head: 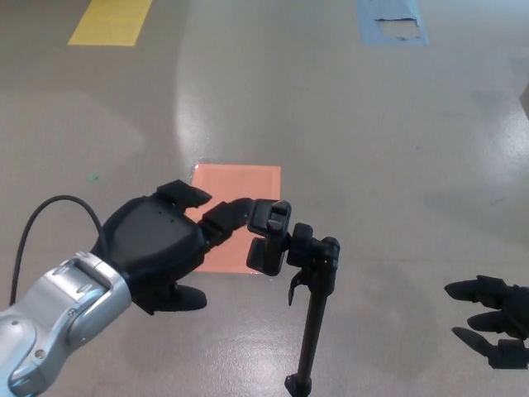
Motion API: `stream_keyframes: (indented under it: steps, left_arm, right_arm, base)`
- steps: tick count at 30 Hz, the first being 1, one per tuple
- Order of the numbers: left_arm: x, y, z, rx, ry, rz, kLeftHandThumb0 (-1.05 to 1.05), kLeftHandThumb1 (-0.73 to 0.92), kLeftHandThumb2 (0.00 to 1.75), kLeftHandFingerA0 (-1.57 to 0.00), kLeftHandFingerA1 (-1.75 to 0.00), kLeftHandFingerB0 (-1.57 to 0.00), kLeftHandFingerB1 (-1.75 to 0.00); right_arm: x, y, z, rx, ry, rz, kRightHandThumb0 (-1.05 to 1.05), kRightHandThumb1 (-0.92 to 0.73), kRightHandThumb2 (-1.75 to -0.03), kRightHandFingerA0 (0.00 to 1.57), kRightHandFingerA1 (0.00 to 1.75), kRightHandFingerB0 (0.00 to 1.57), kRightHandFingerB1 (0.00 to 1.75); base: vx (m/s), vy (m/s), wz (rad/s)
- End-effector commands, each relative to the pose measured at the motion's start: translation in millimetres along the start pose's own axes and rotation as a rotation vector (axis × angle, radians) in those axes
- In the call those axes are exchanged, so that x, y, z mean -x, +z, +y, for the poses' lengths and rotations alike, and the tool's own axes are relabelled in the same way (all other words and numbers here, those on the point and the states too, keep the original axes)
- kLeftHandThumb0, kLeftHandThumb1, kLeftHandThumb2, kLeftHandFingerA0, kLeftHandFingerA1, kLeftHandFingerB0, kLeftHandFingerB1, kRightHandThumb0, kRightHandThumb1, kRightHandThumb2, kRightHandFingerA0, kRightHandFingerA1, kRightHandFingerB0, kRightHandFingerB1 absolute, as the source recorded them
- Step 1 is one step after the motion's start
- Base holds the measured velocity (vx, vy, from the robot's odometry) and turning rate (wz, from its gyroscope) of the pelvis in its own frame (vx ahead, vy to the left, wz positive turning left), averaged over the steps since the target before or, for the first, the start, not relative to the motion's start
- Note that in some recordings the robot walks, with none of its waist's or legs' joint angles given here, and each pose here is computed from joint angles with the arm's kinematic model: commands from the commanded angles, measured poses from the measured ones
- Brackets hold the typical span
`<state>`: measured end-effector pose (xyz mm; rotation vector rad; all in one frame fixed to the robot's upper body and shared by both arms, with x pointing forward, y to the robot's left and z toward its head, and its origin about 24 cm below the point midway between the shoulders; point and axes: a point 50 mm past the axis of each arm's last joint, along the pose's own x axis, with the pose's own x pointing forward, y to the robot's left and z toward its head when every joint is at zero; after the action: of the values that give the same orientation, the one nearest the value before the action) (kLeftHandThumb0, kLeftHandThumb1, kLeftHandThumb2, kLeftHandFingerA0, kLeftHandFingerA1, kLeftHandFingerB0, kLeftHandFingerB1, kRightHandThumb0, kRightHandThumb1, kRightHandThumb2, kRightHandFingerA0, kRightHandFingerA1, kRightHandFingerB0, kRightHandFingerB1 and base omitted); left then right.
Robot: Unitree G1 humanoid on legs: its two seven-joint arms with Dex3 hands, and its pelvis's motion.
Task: The robot uses its left hand to grab the top of a phone stand kept on the floor and tilt it upwards to adjust its angle
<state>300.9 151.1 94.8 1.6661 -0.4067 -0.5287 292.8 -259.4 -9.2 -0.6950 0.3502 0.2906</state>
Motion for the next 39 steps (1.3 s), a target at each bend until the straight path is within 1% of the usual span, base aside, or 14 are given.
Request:
stream_keyframes:
  steps: [1, 15, 16, 17, 21, 22, 26, 29, 33, 34, 36, 37, 38, 39]
  left_arm:
    - [0, -10, -5, -0.025, -0.054, 0.111, -0.75, 0.56, 0.9, -0.1, -0.36, 0.0, -0.16]
    - [3, -30, -13, 0.015, -0.058, 0.208, -0.75, 0.57, 0.9, -0.1, -0.35, 0.0, -0.15]
    - [4, -35, -16, 0.034, -0.068, 0.228, -0.8, 0.62, 0.95, -0.18, -0.35, 0.0, -0.12]
    - [8, -45, -24, 0.067, -0.077, 0.264, -0.81, 0.65, 0.98, -0.09, -0.41, 0.0, -0.14]
    - [16, -60, -38, 0.121, -0.081, 0.326, -0.79, 0.68, 1.02, -0.07, -0.42, 0.0, -0.17]
    - [21, -69, -47, 0.154, -0.097, 0.378, -0.84, 0.74, 1.06, -0.1, -0.4, 0.0, -0.14]
    - [29, -80, -62, 0.205, -0.112, 0.441, -0.82, 0.73, 1.06, -0.07, -0.42, 0.0, -0.16]
    - [49, -91, -87, 0.284, -0.132, 0.538, -0.78, 0.7, 1.04, -0.17, -0.47, 0.0, -0.25]
    - [66, -97, -104, 0.34, -0.147, 0.598, -0.8, 0.72, 1.06, -0.17, -0.47, 0.0, -0.24]
    - [75, -99, -112, 0.387, -0.149, 0.639, -0.76, 0.79, 0.7, -0.17, -0.32, -0.08, -0.2]
    - [81, -101, -117, 0.428, -0.142, 0.668, -0.76, 0.79, 0.7, -0.17, -0.32, -0.08, -0.2]
    - [90, -103, -123, 0.473, -0.145, 0.709, -0.77, 0.69, 0.97, -0.13, -0.42, -0.05, -0.31]
    - [92, -104, -125, 0.484, -0.145, 0.719, -0.77, 0.69, 0.97, -0.13, -0.42, -0.05, -0.31]
    - [95, -104, -128, 0.501, -0.144, 0.73, -0.36, 0.5, 1.06, 0.0, -0.46, 0.0, -0.47]
  right_arm:
    - [1, 0, -9, -0.003, -0.01, 0.007, -0.65, -0.71, -0.6, 0.34, 0.4, 0.32, 0.34]
    - [-2, 7, -14, -0.006, -0.016, -0.007, -0.67, -0.7, -0.6, 0.34, 0.39, 0.31, 0.33]
    - [-2, 6, -14, -0.006, -0.015, -0.003, -0.65, -0.69, -0.6, 0.34, 0.39, 0.32, 0.34]
    - [-1, 4, -12, -0.008, -0.011, 0.003, -0.65, -0.69, -0.6, 0.34, 0.39, 0.32, 0.34]
    - [0, 1, -10, -0.005, -0.004, 0.011, -0.64, -0.69, -0.61, 0.33, 0.39, 0.32, 0.33]
    - [1, 0, -8, -0.005, -0.003, 0.017, -0.65, -0.69, -0.6, 0.34, 0.39, 0.32, 0.33]
    - [3, -5, -5, -0.016, 0.001, 0.021, -0.64, -0.69, -0.6, 0.34, 0.39, 0.31, 0.33]
    - [7, -11, 1, -0.022, 0.008, 0.037, -0.63, -0.7, -0.61, 0.34, 0.38, 0.31, 0.33]
    - [10, -16, 7, -0.041, 0.016, 0.044, -0.61, -0.7, -0.6, 0.34, 0.39, 0.31, 0.34]
    - [11, -19, 9, -0.055, 0.014, 0.046, -0.61, -0.69, -0.61, 0.33, 0.4, 0.29, 0.35]
    - [11, -20, 10, -0.065, 0.011, 0.046, -0.61, -0.69, -0.61, 0.33, 0.4, 0.29, 0.35]
    - [12, -21, 12, -0.073, 0.009, 0.054, -0.61, -0.7, -0.61, 0.32, 0.4, 0.29, 0.34]
    - [12, -22, 12, -0.075, 0.009, 0.056, -0.61, -0.7, -0.61, 0.32, 0.4, 0.29, 0.34]
    - [13, -23, 13, -0.077, 0.009, 0.061, -0.61, -0.7, -0.61, 0.32, 0.4, 0.29, 0.35]
  base:
    - [0.0, 0.0, 0.0]
    - [0.0, 0.0, 0.0]
    - [0.0, 0.0, 0.0]
    - [0.0, 0.0, 0.0]
    - [0.0, 0.0, 0.0]
    - [0.0, 0.0, 0.0]
    - [0.0, 0.0, 0.0]
    - [0.0, 0.0, 0.0]
    - [0.0, 0.0, 0.0]
    - [0.0, 0.0, 0.0]
    - [0.0, 0.0, 0.0]
    - [0.0, 0.0, 0.0]
    - [0.0, 0.0, 0.0]
    - [0.0, 0.0, 0.0]
